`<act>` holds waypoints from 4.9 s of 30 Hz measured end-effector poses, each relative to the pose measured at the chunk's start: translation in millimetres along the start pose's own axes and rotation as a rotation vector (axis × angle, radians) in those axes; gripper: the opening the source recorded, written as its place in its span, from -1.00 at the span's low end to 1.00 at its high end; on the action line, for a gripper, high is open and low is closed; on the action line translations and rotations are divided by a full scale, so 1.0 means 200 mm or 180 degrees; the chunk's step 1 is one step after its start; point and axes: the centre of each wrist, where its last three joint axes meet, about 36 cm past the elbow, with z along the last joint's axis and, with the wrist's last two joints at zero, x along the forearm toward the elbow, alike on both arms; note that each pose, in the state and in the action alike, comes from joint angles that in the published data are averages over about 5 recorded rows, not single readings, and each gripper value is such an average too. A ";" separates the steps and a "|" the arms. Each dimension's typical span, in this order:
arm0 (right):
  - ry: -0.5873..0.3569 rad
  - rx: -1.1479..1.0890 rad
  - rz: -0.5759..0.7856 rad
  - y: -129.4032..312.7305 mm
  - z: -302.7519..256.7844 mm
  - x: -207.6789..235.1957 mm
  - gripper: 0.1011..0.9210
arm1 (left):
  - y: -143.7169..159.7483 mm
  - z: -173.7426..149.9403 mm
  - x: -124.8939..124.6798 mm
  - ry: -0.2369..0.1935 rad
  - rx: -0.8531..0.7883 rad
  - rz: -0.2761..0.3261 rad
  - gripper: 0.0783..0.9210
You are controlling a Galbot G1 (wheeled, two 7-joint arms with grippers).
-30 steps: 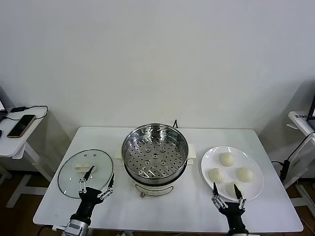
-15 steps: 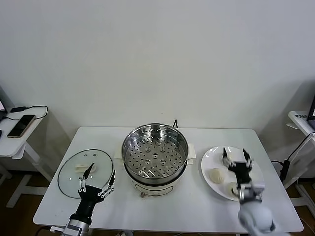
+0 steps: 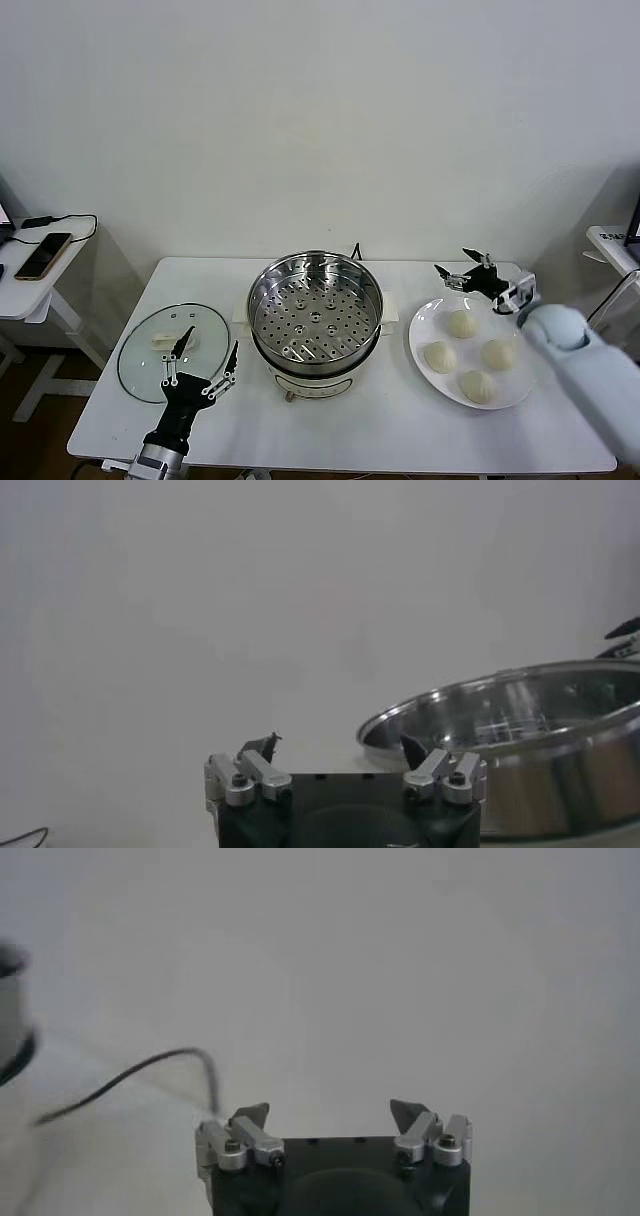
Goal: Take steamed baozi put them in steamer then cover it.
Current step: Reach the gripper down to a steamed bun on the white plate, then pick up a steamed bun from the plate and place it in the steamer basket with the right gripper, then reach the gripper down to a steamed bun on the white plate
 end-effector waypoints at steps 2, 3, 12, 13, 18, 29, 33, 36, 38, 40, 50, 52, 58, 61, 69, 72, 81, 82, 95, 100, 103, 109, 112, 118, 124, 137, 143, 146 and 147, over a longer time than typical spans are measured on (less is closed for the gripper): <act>0.0199 0.0180 -0.0266 -0.06 -0.04 0.01 0.76 | 0.00 0.00 0.00 -0.0002 -0.0006 -0.0007 0.77; 0.0299 0.0262 -0.0384 -0.09 -0.06 0.01 0.76 | 0.01 0.00 0.00 -0.0002 -0.0008 -0.0011 0.77; 0.1127 0.0757 -0.1095 -0.22 -0.16 -0.06 0.76 | 0.01 -0.02 0.01 -0.0008 -0.0007 -0.0046 0.77; 0.1197 0.0788 -0.1141 -0.22 -0.17 -0.07 0.76 | 0.01 -0.03 0.01 -0.0007 -0.0007 -0.0049 0.77; 0.1478 0.0914 -0.1304 -0.23 -0.18 -0.14 0.76 | 0.01 -0.03 0.02 -0.0006 -0.0009 -0.0063 0.77; 0.1815 0.1147 -0.1425 -0.22 -0.20 -0.27 0.76 | 0.01 -0.04 0.03 -0.0014 -0.0007 -0.0084 0.77; 0.1902 0.1211 -0.1443 -0.22 -0.19 -0.30 0.76 | 0.01 -0.04 0.03 -0.0013 -0.0006 -0.0094 0.77; 0.1946 0.1247 -0.1455 -0.21 -0.18 -0.32 0.76 | 0.01 -0.03 0.03 -0.0012 -0.0001 -0.0104 0.77; 0.1962 0.1266 -0.1458 -0.20 -0.17 -0.34 0.75 | 0.01 -0.03 0.03 -0.0010 0.0001 -0.0109 0.77; 0.1969 0.1282 -0.1456 -0.20 -0.17 -0.35 0.73 | 0.01 -0.02 0.03 -0.0009 0.0002 -0.0112 0.77; 0.1957 0.1340 -0.1424 -0.18 -0.16 -0.37 0.45 | 0.01 -0.02 0.03 -0.0017 -0.0001 -0.0130 0.77; 0.1949 0.1360 -0.1418 -0.18 -0.17 -0.36 0.40 | 0.01 -0.02 0.03 -0.0018 -0.0001 -0.0134 0.77; 0.1847 0.1527 -0.1410 -0.20 -0.26 -0.32 0.32 | 0.01 -0.02 0.03 -0.0023 -0.0001 -0.0142 0.77; 0.1739 0.1768 -0.1408 -0.23 -0.38 -0.28 0.30 | 0.01 -0.03 0.03 -0.0028 -0.0002 -0.0147 0.77; 0.1227 0.2821 -0.1482 -0.27 -0.94 -0.23 0.24 | 0.02 -0.04 0.02 -0.0064 -0.0020 -0.0135 0.77; 0.1014 0.3281 -0.1539 -0.24 -1.19 -0.22 0.23 | 0.01 -0.04 0.01 -0.0078 -0.0016 -0.0130 0.77; 0.0543 0.4626 -0.1940 0.05 -1.80 -0.34 0.24 | 0.00 -0.05 0.01 -0.0108 -0.0010 -0.0124 0.77; 0.0520 0.4740 -0.1992 0.09 -1.84 -0.36 0.24 | 0.00 -0.05 0.01 -0.0111 -0.0012 -0.0126 0.77; 0.0492 0.5543 -0.2423 0.46 -2.06 -0.76 0.24 | 0.00 -0.08 0.01 -0.0195 -0.0020 -0.0154 0.77; 0.0538 0.5659 -0.2522 0.56 -2.06 -0.91 0.24 | 0.01 -0.08 0.00 -0.0213 -0.0028 -0.0158 0.77; 0.0570 0.5707 -0.2569 0.60 -2.06 -0.98 0.24 | 0.01 -0.08 0.00 -0.0226 -0.0031 -0.0164 0.77; 0.0636 0.5770 -0.2637 0.67 -2.06 -1.10 0.27 | 0.02 -0.07 0.00 -0.0246 -0.0047 -0.0182 0.77; 0.0673 0.5788 -0.2667 0.69 -2.07 -1.13 0.30 | 0.02 -0.07 0.00 -0.0251 -0.0059 -0.0187 0.77; 0.0749 0.5797 -0.2715 0.71 -2.07 -1.16 0.40 | 0.03 -0.07 0.01 -0.0258 -0.0061 -0.0197 0.77; 0.0796 0.5736 -0.2736 0.70 -2.06 -1.15 0.71 | 0.03 -0.08 0.01 -0.0267 -0.0055 -0.0205 0.77; 0.0838 0.4941 -0.2502 0.41 -2.05 -0.83 0.76 | 0.03 -0.09 0.00 -0.0276 -0.0050 -0.0208 0.77; 0.0998 0.4055 -0.2267 0.15 -2.00 -0.55 0.76 | 0.03 -0.10 0.00 -0.0281 -0.0039 -0.0188 0.77; 0.1099 0.3573 -0.2182 0.04 -1.90 -0.43 0.76 | 0.02 -0.11 -0.01 -0.0289 -0.0024 -0.0175 0.77; 0.1134 0.3426 -0.2164 0.01 -1.86 -0.40 0.76 | 0.02 -0.11 -0.01 -0.0291 -0.0022 -0.0171 0.77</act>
